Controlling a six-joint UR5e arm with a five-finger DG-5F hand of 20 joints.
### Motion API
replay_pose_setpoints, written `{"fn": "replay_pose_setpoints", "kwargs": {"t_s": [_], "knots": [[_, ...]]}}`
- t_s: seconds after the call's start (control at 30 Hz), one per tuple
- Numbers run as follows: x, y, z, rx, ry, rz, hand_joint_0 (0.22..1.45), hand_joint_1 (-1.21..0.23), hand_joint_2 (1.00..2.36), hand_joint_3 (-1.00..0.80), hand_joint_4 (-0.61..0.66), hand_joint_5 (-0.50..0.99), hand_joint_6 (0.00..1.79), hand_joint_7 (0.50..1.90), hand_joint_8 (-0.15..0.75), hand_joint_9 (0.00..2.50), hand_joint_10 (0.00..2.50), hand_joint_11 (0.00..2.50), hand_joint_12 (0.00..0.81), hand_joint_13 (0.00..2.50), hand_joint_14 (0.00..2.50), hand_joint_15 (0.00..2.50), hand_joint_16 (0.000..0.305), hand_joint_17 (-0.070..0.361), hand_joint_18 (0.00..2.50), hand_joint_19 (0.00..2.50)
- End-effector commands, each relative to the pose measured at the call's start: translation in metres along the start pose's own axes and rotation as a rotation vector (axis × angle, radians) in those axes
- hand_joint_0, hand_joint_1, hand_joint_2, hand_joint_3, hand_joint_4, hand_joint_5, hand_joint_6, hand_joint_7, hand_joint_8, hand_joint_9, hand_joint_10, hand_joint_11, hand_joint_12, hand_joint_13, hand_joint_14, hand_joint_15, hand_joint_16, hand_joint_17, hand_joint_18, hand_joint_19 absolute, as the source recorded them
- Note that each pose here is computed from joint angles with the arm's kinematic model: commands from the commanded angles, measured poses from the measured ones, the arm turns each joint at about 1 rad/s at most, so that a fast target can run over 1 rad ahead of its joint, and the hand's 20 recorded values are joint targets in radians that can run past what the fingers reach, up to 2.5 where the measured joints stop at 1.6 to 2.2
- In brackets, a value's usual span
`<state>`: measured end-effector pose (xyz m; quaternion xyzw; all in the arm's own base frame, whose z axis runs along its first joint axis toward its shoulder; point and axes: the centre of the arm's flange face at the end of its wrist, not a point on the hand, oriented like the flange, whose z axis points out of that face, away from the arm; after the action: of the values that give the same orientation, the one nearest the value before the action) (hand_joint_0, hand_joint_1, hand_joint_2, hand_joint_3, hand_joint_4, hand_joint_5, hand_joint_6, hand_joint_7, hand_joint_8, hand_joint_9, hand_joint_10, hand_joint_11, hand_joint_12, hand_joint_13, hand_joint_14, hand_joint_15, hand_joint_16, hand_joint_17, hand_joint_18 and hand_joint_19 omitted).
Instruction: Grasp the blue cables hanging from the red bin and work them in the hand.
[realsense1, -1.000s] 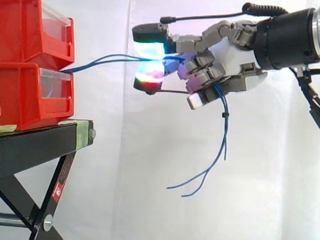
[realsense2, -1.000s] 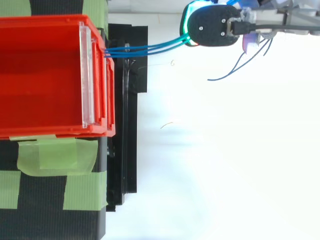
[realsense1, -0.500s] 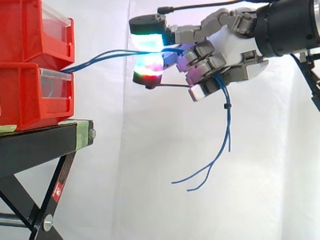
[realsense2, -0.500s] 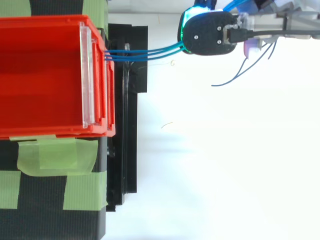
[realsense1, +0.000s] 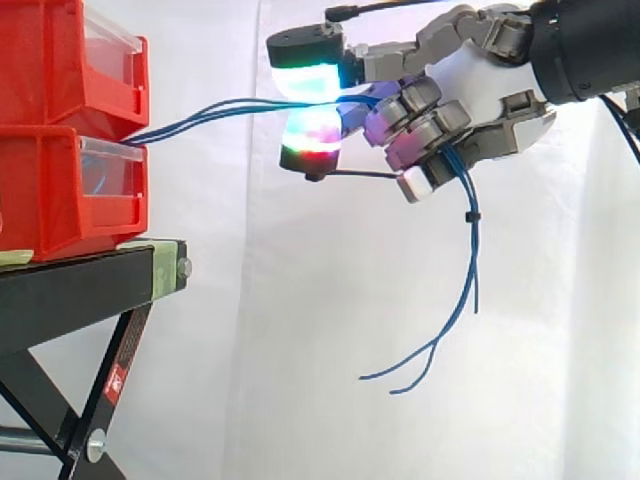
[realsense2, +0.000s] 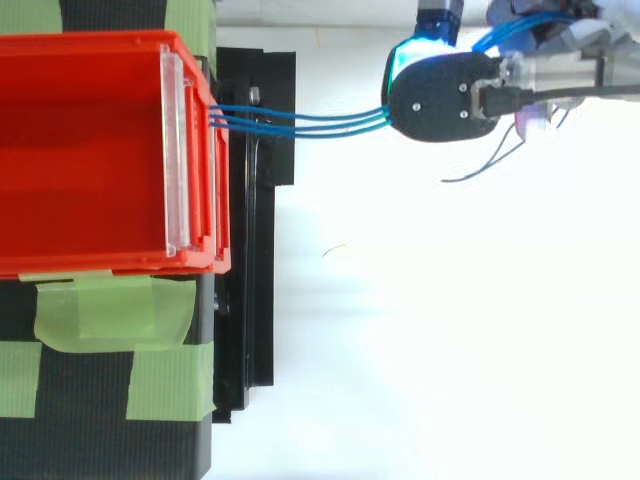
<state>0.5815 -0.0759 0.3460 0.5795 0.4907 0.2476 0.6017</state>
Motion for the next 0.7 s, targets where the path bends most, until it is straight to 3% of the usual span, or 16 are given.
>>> {"fn": "replay_pose_setpoints", "kwargs": {"t_s": [0.0,0.33,0.57,0.67], "knots": [[0.0014,-0.0001,-0.0027,0.011,0.013,0.000,0.89,-0.58,1.02,-0.33,0.24,0.13,1.10,1.13,0.362,0.85,2.50,2.36,0.541,1.16,2.50,1.64,0.058,0.130,1.36,0.65],[0.0040,-0.0008,-0.0033,0.011,0.043,0.001,0.89,-0.63,1.02,-0.36,0.23,0.11,1.05,1.12,0.360,0.78,2.50,2.40,0.530,1.12,2.50,1.68,0.056,0.126,1.30,0.70],[0.0046,-0.0012,-0.0027,0.010,0.042,-0.001,0.90,-0.66,1.02,-0.37,0.23,0.08,1.07,1.10,0.363,0.75,2.50,2.41,0.538,1.10,2.50,1.69,0.055,0.125,1.28,0.73],[0.0056,-0.0010,-0.0030,0.009,0.045,-0.003,0.90,-0.67,1.02,-0.28,0.21,0.07,1.10,1.11,0.355,0.71,2.50,2.44,0.533,1.08,2.50,1.68,0.056,0.126,1.27,0.73]]}}
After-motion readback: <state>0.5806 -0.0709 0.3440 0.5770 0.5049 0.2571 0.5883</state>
